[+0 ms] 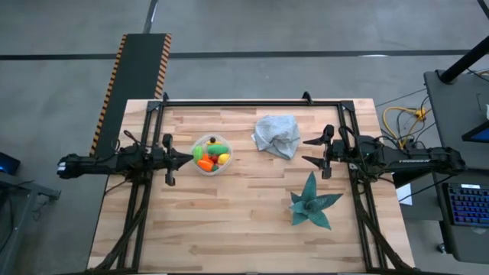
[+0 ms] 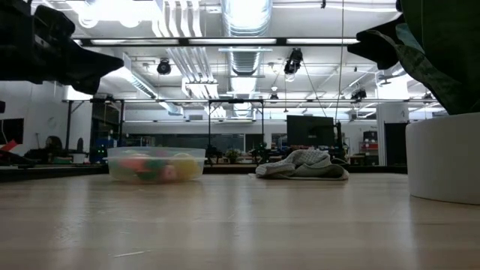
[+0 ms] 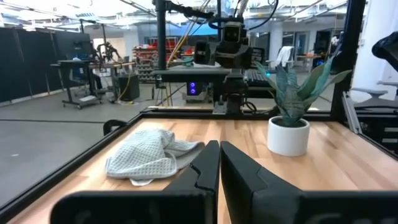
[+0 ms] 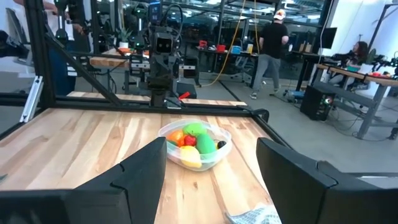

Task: Pick and placing Produce into tupperware
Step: Return to Home Position

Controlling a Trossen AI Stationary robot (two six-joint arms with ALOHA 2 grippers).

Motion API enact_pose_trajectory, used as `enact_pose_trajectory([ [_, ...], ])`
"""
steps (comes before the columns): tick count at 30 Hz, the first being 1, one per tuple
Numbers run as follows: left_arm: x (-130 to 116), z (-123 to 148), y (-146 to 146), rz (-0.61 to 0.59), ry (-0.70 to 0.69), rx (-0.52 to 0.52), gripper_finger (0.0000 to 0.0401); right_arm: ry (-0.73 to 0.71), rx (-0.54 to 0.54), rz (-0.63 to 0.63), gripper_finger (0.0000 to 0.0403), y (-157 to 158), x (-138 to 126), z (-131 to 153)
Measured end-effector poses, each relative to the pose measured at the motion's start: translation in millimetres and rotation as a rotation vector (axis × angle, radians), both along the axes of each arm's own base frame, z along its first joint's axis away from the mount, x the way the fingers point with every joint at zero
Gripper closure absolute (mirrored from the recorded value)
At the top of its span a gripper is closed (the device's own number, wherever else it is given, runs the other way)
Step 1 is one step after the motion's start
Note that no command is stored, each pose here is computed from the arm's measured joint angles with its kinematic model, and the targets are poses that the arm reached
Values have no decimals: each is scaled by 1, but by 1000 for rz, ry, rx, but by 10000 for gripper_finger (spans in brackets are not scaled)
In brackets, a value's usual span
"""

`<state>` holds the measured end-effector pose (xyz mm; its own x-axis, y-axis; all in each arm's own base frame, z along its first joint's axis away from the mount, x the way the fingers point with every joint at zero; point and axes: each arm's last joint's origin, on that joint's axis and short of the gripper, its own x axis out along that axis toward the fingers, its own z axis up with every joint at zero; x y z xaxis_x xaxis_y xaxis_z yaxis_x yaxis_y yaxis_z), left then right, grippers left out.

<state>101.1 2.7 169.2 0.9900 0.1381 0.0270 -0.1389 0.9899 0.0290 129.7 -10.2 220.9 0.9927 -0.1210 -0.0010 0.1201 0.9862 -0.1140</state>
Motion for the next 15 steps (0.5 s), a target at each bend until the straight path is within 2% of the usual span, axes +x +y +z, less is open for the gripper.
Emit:
enact_pose_trajectory([
  [5, 1, -2, 0, 1, 19, 0, 401, -7, 51, 7, 165, 0, 0, 0],
  [8, 2, -3, 0, 1, 32, 0, 401, -8, 54, 10, 186, 0, 0, 0],
  [11, 3, -4, 0, 2, 46, 1, 401, -10, 64, 35, 230, 1, 0, 0],
  [15, 4, -5, 0, 6, 64, 1, 401, -5, 56, 120, 321, 3, 0, 0],
])
